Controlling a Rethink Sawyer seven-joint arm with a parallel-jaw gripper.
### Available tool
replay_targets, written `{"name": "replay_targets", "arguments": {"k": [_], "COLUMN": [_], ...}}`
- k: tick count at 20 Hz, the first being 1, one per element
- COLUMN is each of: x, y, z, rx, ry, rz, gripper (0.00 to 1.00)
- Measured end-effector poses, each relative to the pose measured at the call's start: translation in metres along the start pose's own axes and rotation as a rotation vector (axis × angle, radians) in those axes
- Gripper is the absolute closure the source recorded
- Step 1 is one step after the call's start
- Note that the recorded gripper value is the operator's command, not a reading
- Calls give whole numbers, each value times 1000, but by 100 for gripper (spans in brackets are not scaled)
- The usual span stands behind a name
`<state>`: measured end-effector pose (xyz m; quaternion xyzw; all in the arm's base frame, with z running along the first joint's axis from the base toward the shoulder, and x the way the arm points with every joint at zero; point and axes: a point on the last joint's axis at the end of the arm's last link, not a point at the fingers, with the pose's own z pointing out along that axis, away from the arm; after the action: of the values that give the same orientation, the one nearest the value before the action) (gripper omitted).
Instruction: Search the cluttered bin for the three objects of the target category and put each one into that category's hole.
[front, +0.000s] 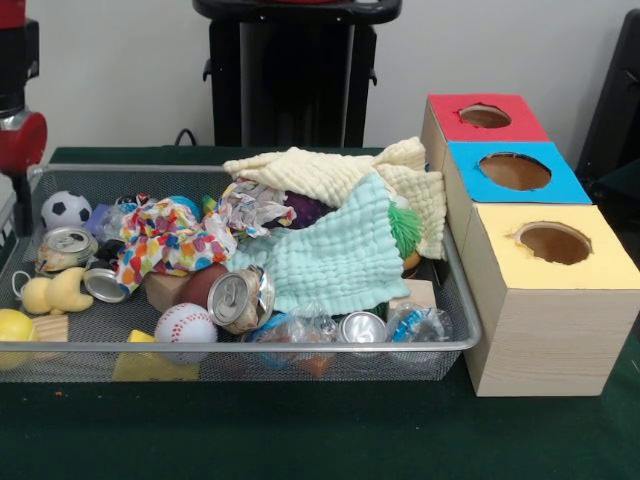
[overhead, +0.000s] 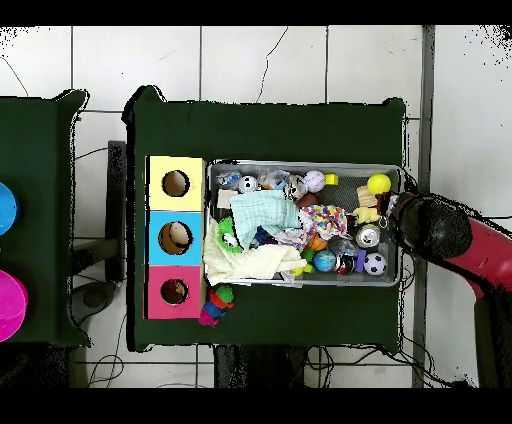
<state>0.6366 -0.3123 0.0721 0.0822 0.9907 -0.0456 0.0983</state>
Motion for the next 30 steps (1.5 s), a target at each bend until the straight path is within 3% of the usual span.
{"name": "replay_targets", "arguments": {"k": [4,12,21,25,30], "x": [0,5,14,26,55], "y": [4,33,35,27,16], "z": [15,35,61,78,99], "rx": [1,-18,-25,-30,-14], "ry": [-5,16,-15,-13,45], "rz": [-13,-46,-34,-11,0], "gripper": [0,0,0,0,0]}}
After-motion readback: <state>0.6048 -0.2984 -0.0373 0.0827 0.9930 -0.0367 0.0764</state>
